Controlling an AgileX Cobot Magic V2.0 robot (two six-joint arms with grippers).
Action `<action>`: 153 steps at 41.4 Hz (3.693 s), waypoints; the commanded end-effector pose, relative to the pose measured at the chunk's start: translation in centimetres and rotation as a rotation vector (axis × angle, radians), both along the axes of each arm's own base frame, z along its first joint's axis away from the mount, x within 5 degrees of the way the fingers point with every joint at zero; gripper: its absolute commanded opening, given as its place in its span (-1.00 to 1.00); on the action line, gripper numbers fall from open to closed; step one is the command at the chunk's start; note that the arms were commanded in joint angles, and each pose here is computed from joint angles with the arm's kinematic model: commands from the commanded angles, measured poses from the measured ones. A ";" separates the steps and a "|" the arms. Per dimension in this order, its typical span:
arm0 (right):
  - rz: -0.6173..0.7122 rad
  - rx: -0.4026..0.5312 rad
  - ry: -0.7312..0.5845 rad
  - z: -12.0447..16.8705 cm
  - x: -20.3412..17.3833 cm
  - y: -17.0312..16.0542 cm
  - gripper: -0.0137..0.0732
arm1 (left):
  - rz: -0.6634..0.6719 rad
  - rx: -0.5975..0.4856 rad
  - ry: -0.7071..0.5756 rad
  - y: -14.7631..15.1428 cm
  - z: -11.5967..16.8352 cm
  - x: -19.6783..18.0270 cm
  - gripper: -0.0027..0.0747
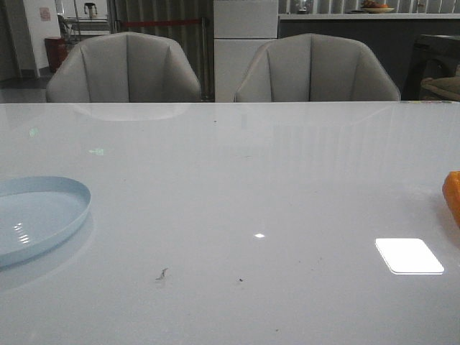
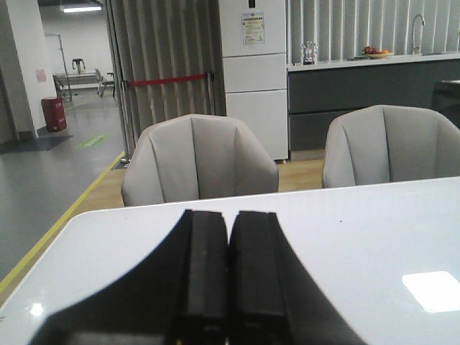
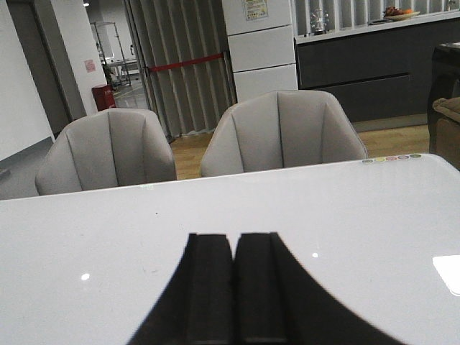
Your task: Place corn on plate with both arms
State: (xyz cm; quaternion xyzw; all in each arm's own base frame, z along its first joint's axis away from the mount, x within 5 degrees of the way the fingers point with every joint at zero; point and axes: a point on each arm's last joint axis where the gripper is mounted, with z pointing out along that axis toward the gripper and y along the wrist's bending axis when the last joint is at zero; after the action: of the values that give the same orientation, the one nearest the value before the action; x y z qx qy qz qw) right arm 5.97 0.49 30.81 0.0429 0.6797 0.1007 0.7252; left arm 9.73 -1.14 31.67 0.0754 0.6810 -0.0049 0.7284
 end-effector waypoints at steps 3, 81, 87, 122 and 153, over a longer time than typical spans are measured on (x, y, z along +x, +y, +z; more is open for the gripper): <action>-0.010 0.009 -0.060 5.4 3.0 0.1 -0.55 | -0.003 -0.020 -0.049 -0.4 4.0 3.3 -0.70; -0.008 -0.110 0.339 1.6 18.5 0.9 0.68 | 0.151 -0.101 0.865 1.8 -5.6 19.1 0.25; -0.008 -0.110 0.339 1.6 18.5 0.9 0.68 | 0.161 -0.111 0.932 2.3 -5.7 22.0 0.25; -0.009 -0.109 0.339 1.6 18.5 0.9 0.68 | 0.176 -0.146 1.414 4.1 -12.6 27.3 0.15; -0.009 -0.109 0.339 1.6 18.5 0.9 0.68 | 0.163 -0.156 1.407 4.0 -12.3 27.6 -0.69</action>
State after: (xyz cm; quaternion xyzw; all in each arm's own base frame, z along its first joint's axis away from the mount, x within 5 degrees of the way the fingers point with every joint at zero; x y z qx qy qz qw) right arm 24.30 1.53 30.16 0.0268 0.8346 0.0550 0.5474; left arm 36.85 3.01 16.61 -0.0454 0.9954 -0.0397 0.0750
